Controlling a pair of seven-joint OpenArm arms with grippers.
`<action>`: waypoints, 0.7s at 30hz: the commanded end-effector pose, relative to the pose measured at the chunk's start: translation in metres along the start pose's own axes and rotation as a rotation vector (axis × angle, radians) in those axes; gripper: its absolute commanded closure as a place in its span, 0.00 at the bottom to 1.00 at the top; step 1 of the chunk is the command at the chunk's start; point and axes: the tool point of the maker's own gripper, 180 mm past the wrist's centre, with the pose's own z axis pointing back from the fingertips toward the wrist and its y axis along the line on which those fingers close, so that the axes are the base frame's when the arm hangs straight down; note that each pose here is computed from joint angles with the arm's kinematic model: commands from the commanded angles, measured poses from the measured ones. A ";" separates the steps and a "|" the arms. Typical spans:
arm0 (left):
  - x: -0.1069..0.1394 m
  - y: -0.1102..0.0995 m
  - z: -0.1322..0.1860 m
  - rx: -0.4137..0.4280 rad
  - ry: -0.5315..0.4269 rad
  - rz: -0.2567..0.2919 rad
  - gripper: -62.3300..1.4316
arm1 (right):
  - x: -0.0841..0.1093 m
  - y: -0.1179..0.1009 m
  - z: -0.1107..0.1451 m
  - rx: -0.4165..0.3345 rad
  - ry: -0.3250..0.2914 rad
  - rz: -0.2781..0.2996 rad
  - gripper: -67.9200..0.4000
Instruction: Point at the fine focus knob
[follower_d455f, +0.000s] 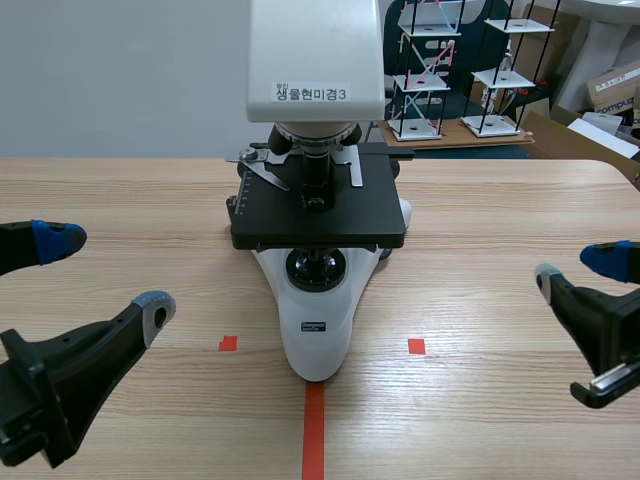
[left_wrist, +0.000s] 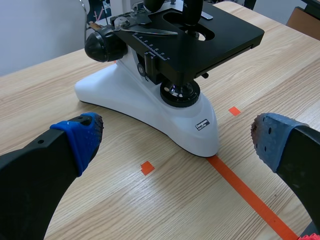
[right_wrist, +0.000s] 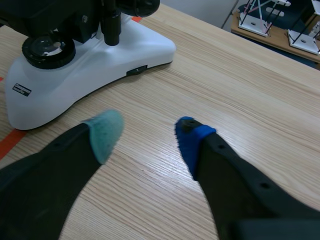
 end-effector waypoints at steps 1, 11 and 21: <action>0.009 -0.003 0.000 -0.003 -0.032 0.006 0.00 | 0.008 -0.011 -0.007 -0.026 -0.024 0.011 0.75; 0.009 -0.003 0.000 -0.003 -0.032 0.005 0.00 | -0.001 -0.062 -0.026 -0.147 -0.035 0.025 0.99; 0.009 -0.003 0.000 -0.003 -0.032 0.005 0.00 | 0.003 -0.117 -0.048 -0.169 -0.110 0.038 0.99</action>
